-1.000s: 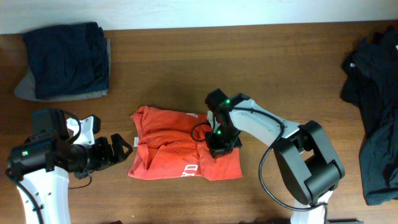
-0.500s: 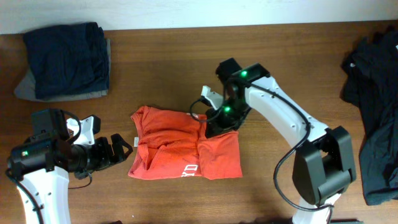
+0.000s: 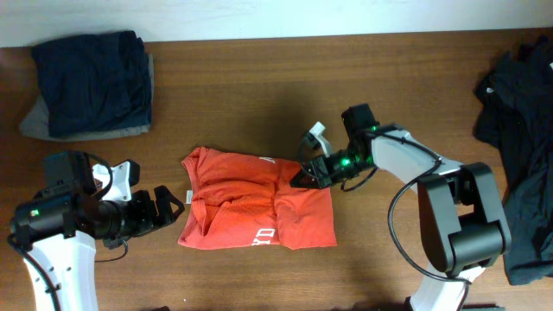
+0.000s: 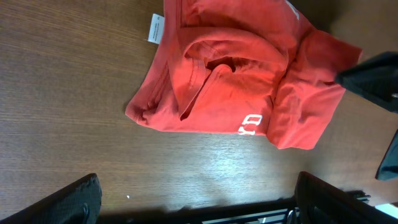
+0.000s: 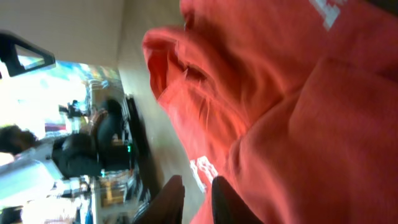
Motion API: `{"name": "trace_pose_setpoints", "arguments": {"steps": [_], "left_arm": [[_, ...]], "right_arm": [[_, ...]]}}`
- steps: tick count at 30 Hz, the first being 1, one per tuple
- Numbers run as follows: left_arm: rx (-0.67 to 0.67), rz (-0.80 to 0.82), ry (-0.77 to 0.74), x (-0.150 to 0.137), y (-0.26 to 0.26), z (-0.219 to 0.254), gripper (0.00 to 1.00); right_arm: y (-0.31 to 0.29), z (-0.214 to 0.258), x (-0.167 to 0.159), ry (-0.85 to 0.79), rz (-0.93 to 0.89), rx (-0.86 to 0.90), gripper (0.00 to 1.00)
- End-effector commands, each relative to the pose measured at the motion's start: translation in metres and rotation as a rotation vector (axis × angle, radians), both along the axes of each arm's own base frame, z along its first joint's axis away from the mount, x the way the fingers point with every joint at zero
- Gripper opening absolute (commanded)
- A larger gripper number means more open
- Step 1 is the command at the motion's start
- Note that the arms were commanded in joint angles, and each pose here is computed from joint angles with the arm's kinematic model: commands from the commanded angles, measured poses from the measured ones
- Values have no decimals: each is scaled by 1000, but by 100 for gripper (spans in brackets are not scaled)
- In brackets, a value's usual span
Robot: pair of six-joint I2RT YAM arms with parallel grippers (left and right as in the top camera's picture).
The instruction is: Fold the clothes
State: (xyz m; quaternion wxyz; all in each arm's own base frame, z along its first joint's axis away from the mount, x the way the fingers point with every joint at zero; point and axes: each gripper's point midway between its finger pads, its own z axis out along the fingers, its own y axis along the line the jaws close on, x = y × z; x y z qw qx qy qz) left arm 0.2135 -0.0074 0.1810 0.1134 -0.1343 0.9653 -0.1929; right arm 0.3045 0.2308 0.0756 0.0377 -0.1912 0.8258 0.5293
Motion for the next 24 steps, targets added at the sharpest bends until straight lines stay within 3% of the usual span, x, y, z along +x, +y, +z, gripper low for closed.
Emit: {"name": "trace_pose_setpoints", "arguments": {"steps": [1, 8, 13, 15, 18, 24], "left_arm": [[-3, -15, 2, 0, -1, -2, 99], [-6, -15, 13, -2, -2, -2, 99], [-6, -15, 13, -3, -2, -2, 99], [-6, -15, 14, -3, -2, -2, 99], [-7, -15, 16, -3, -2, -2, 99], [-7, -15, 17, -3, -2, -2, 99]], "right_arm": [[3, -2, -2, 116, -61, 47, 22], [-2, -34, 9, 106, -129, -34, 27], [-6, -73, 6, 240, -180, -104, 26], [-7, -84, 3, 273, -184, -113, 22], [-7, -92, 3, 310, -201, -119, 8], [-1, -57, 19, 239, -187, -32, 4]]}}
